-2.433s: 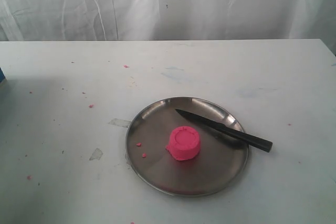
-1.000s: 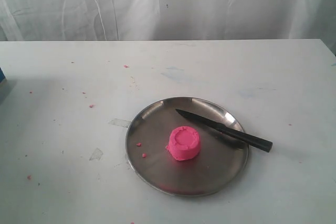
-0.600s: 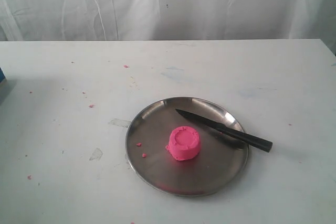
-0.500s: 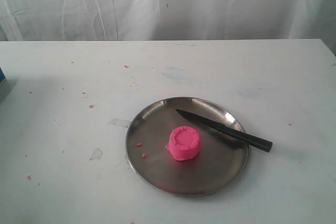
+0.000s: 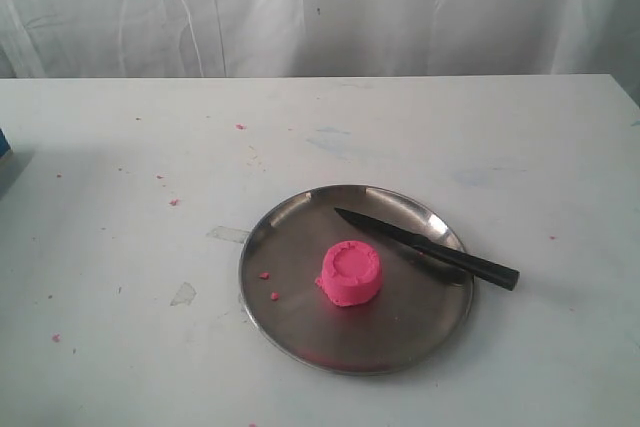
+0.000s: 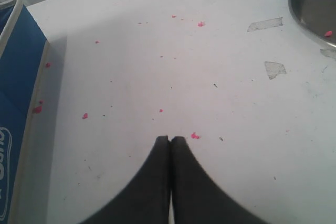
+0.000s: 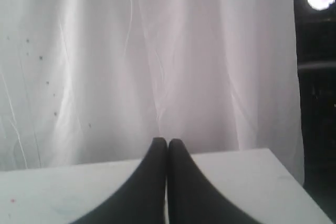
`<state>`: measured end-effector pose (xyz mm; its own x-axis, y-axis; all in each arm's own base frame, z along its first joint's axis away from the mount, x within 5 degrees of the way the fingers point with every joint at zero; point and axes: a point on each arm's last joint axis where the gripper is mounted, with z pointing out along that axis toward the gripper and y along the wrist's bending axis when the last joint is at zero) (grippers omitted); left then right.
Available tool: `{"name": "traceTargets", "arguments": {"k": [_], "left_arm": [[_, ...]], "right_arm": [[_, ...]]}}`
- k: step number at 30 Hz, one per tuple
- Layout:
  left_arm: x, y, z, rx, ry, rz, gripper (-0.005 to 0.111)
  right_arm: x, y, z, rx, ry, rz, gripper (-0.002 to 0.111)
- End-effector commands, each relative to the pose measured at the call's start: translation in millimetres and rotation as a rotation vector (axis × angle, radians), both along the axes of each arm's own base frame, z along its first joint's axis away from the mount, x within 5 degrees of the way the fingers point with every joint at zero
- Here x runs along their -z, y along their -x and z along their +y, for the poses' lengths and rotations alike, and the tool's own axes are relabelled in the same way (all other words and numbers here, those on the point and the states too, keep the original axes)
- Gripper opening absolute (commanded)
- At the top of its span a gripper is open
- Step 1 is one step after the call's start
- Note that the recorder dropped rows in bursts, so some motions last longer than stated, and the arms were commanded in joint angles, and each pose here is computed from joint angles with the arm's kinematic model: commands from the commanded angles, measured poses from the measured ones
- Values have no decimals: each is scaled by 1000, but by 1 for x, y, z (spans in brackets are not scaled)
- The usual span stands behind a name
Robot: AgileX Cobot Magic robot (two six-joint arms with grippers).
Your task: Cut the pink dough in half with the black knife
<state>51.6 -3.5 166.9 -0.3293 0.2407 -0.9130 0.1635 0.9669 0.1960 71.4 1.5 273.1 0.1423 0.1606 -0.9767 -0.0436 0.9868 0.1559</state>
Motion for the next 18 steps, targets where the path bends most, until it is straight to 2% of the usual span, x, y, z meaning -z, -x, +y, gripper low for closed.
{"name": "traceTargets", "arguments": {"k": [1, 6, 12, 18], "left_arm": [[1, 0, 0, -5, 4, -2, 0], [1, 0, 0, -5, 4, -2, 0], [1, 0, 0, -5, 4, -2, 0], [1, 0, 0, -5, 4, -2, 0]], "right_arm": [[-2, -20, -1, 10, -4, 195, 0], [-7, -37, 1, -5, 3, 385, 0], [-13, -51, 13, -107, 148, 556, 0], [-6, -81, 28, -211, 292, 894, 0]]}}
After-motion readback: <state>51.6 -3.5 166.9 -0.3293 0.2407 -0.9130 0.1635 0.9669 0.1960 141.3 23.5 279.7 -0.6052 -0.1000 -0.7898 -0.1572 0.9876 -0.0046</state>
